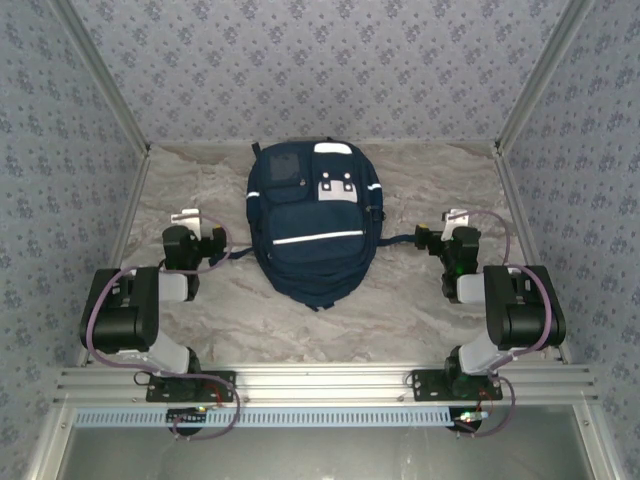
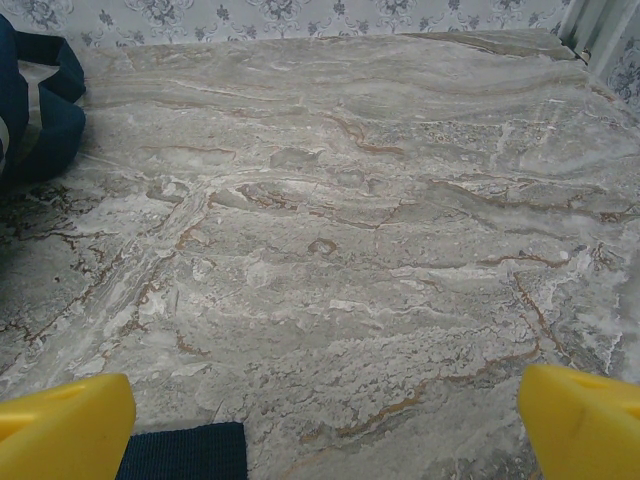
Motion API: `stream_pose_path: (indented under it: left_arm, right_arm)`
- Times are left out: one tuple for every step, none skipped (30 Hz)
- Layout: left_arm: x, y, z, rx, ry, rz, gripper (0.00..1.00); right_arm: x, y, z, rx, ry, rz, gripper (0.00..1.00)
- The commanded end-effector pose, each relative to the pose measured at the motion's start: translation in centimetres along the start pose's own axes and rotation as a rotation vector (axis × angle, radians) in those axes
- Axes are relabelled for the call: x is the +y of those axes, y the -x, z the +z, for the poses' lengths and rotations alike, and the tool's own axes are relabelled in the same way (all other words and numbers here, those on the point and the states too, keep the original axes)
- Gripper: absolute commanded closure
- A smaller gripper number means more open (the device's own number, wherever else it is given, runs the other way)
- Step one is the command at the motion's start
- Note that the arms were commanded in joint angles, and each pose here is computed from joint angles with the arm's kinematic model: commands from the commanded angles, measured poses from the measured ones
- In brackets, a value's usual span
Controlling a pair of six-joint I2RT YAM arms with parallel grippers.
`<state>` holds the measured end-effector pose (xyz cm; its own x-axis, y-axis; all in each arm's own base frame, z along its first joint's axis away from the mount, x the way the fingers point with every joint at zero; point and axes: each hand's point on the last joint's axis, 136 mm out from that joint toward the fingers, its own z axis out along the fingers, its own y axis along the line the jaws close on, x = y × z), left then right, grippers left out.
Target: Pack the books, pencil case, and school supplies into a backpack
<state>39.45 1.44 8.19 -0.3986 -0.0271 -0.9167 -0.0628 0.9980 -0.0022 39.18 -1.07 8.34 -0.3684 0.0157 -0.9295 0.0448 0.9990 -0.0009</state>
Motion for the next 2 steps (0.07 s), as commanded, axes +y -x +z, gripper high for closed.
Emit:
stream_pose_path:
  left_arm:
    - [-0.01,0.8,0.07,-0.021,0.004,-0.004,0.02]
    - [-0.05,0.75,0.04,-0.021,0.003,-0.003,0.02]
  right_arm:
    - [-0.15,-0.06,-0.07,0.006,0.002,-0.005,0.0]
    - [-0.14,-0.04,-0.06,0.006,0.003,-0.006,0.0]
